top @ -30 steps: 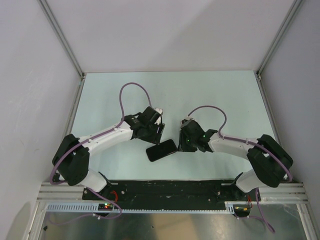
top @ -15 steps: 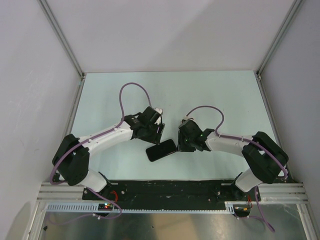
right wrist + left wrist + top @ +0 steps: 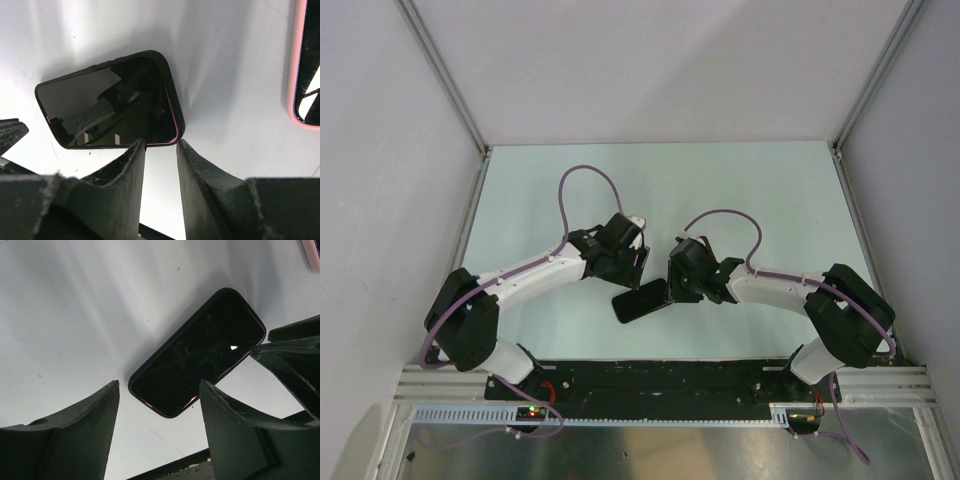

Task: Put the phone into the phone case

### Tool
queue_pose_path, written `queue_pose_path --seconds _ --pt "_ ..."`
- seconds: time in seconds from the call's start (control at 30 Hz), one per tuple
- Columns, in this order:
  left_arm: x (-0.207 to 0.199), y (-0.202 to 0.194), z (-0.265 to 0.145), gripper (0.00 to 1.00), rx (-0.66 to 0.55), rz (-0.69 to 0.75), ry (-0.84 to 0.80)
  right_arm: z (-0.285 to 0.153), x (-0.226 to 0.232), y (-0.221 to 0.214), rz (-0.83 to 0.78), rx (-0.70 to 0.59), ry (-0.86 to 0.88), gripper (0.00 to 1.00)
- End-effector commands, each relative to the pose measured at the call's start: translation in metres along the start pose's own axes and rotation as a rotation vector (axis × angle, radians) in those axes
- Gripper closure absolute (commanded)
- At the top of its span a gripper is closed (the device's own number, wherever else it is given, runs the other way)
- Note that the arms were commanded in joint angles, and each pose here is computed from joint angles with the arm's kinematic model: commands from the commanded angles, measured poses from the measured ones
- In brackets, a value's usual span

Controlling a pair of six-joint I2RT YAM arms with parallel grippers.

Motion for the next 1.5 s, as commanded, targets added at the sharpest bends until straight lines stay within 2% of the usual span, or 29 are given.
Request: queue_pose_path --seconds 0.0,0.47,0.7,1.1,1.47 --pt "-0.002 0.001 -0.005 0.3 -0.017 -0.008 -0.012 0.004 0.009 0.015 0.006 -0.035 -0.001 0.65" --pt "-0.006 0.004 -0.005 0.31 -0.016 -0.007 -0.023 0.019 -0.022 -0.014 -0.034 0.066 -0.154 0.69" --pt "-0.007 0.004 -0.003 0.31 -0.012 -0.004 -0.022 0.009 -0.022 -0.008 -0.05 0.035 -0.171 0.62" --pt "-0.007 0.003 -0.004 0.31 -0.012 -0.003 -0.024 -0.007 -0.011 0.011 -0.067 -0.015 -0.153 0.61" --pt "-0.007 0.003 -0.005 0.31 -0.015 -0.002 -0.026 0.015 -0.005 0.003 -0.055 0.048 -0.108 0.61"
Point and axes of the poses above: each gripper's point midway between its finger pads, its own z axis out along the fingers, its own x axis along the line the jaws close on, y = z × x, the point moved 1 cm from there along -z, back along the fingers, and after that the axes turned 10 degrees about -z, right-handed, at the moved point
